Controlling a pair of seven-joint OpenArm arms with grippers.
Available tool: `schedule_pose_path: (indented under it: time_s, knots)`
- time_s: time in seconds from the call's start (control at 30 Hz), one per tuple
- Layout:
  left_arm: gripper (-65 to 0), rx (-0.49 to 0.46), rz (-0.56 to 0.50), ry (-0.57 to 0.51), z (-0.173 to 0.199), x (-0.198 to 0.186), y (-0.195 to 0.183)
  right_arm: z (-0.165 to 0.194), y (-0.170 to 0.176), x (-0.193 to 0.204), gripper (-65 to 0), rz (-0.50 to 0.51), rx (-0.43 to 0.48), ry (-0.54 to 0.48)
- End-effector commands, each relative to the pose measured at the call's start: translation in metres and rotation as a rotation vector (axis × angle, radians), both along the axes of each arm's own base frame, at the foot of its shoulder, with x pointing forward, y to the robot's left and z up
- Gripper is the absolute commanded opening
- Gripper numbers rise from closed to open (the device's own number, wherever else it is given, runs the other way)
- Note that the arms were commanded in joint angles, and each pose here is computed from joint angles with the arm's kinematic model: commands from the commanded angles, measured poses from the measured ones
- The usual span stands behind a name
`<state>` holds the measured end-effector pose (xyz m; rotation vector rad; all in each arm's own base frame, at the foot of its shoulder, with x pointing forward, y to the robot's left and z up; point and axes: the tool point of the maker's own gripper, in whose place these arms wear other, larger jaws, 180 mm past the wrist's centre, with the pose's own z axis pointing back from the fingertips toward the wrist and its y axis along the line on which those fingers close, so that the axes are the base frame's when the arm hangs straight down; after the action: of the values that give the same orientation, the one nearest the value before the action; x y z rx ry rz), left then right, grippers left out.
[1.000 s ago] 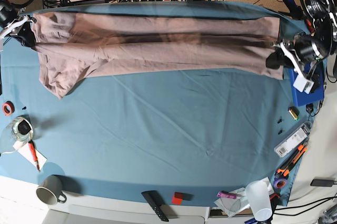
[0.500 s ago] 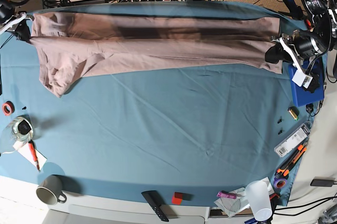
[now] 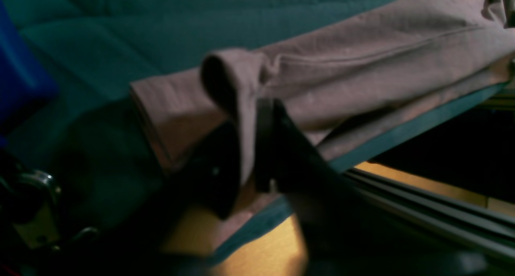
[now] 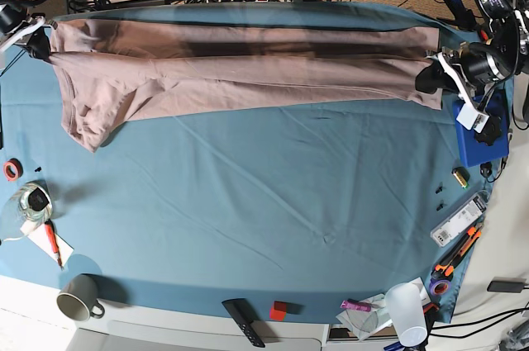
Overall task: Fold the T-shirt properly
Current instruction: 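Release the fold and regrasp the shirt end with the left gripper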
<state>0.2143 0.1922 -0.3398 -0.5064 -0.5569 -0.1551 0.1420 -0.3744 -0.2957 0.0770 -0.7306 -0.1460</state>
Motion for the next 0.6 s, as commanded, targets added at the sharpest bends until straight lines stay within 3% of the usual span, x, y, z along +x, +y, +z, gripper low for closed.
schedule_pose_path:
  time_s: [0.0, 0.07, 0.13, 0.37, 0.57]
  knots:
    - [-50.0, 0.003, -0.006, -0.037, 0.009, 0.005, 0.002, 0.014, -0.006, 0.005, -56.6, 0.006, -0.035, -0.035]
    - [-37.5, 0.003, -0.006, -0.034, 0.009, 0.004, 0.002, 0.014, -0.007, 0.004, -51.1, 0.007, -0.036, -0.032]
    - [-31.9, 0.003, -0.006, -0.032, 0.008, 0.003, 0.002, 0.014, -0.007, 0.004, -50.4, 0.007, -0.038, -0.029]
    - [-31.7, 0.017, 0.0, 0.022, -0.004, -0.013, 0.003, 0.014, -0.007, 0.004, -50.4, 0.007, -0.036, -0.03]
    - [-31.7, 0.023, 0.083, 0.067, -0.023, -0.016, 0.007, 0.014, -0.007, 0.004, -50.4, 0.007, -0.036, -0.031]
